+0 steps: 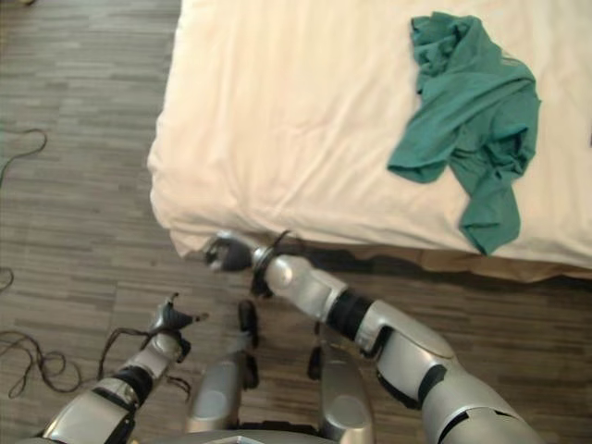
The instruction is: Tidy up the quilt and then pick up the clothes from the bed and put them into the laundry hamper.
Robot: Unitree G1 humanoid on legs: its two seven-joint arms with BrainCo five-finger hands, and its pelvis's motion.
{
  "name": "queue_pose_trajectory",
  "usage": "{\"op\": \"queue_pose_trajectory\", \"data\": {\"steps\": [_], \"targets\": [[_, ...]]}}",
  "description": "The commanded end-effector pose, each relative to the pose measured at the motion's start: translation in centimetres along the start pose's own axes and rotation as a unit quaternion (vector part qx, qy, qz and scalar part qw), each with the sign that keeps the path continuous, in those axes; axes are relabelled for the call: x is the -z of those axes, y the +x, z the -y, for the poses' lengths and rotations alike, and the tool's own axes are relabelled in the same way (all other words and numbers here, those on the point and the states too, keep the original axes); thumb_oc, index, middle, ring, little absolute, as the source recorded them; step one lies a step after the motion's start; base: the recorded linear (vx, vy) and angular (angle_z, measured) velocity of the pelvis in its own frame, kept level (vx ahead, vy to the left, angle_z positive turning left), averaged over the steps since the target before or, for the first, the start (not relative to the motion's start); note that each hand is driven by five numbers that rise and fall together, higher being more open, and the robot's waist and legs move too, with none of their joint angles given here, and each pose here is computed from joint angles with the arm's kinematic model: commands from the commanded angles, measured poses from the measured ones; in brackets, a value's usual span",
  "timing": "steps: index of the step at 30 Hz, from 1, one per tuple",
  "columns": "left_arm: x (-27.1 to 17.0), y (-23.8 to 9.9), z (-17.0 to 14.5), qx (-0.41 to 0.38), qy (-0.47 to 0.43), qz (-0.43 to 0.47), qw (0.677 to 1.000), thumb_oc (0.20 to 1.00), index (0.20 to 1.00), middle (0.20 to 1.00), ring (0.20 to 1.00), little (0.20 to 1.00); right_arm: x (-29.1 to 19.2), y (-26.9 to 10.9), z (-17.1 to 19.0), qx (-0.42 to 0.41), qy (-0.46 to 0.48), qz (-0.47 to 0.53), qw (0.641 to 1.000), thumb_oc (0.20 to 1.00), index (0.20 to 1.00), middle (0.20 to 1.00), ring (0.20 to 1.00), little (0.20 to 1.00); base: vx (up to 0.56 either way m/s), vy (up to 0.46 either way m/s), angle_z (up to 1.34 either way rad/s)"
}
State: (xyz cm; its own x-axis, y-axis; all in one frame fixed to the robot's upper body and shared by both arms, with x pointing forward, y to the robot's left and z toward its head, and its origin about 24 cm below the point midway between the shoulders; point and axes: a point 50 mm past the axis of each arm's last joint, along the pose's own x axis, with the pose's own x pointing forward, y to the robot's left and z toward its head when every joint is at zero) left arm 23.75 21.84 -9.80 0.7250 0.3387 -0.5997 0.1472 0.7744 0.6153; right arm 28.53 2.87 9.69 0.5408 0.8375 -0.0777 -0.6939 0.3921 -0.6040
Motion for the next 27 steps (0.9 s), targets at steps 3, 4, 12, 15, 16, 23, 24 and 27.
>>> {"op": "queue_pose_trajectory", "data": {"steps": [3,4,12,15,16,23,24,27], "targets": [[1.7,0.1,-1.1,-0.016,0.023,-0.029,0.999,1.000,1.000,1.000,1.000,1.000,-6.7,-1.2,7.8,0.169,0.006,0.176,0.970,0.200,0.200,0.200,0.200,0.200,0.00,0.021,-0.16],[1.4,0.1,-0.7,-0.010,0.013,-0.022,1.000,1.000,1.000,1.000,1.000,1.000,-6.2,-3.1,11.2,0.251,-0.020,0.166,0.953,0.200,0.200,0.200,0.200,0.200,-0.03,0.016,-0.31],[-0.2,-0.1,0.5,0.006,0.001,0.001,1.000,1.000,1.000,1.000,1.000,1.000,8.0,-9.8,15.7,0.463,0.041,-0.143,0.874,0.200,0.200,0.200,0.200,0.200,-0.04,0.016,-0.25],[-0.2,-0.1,0.7,0.013,-0.009,-0.001,1.000,1.000,1.000,1.000,1.000,1.000,14.9,-14.0,11.4,0.465,0.108,-0.291,0.829,0.200,0.200,0.200,0.200,0.200,0.01,0.047,-0.13],[0.1,-0.2,0.7,0.014,-0.014,-0.007,1.000,1.000,1.000,1.000,1.000,1.000,16.6,-15.5,9.5,0.458,0.121,-0.332,0.816,0.200,0.200,0.200,0.200,0.200,0.05,0.059,-0.19],[2.0,-0.2,0.0,0.017,0.024,-0.029,0.999,1.000,1.000,1.000,1.000,1.000,22.8,-28.7,-6.5,0.431,0.280,-0.561,0.649,0.200,0.200,0.200,0.200,0.200,0.11,0.050,-0.01],[2.6,-0.3,-0.2,0.018,0.037,-0.036,0.998,1.000,1.000,1.000,1.000,1.000,22.8,-29.9,-8.4,0.422,0.291,-0.586,0.628,0.200,0.200,0.200,0.200,0.200,0.14,0.076,-0.25],[4.7,-0.6,-0.8,0.014,0.044,-0.065,0.997,1.000,1.000,1.000,1.000,1.000,22.7,-30.8,-11.3,0.378,0.298,-0.622,0.617,1.000,1.000,1.000,1.000,1.000,0.09,0.073,-0.89]]}}
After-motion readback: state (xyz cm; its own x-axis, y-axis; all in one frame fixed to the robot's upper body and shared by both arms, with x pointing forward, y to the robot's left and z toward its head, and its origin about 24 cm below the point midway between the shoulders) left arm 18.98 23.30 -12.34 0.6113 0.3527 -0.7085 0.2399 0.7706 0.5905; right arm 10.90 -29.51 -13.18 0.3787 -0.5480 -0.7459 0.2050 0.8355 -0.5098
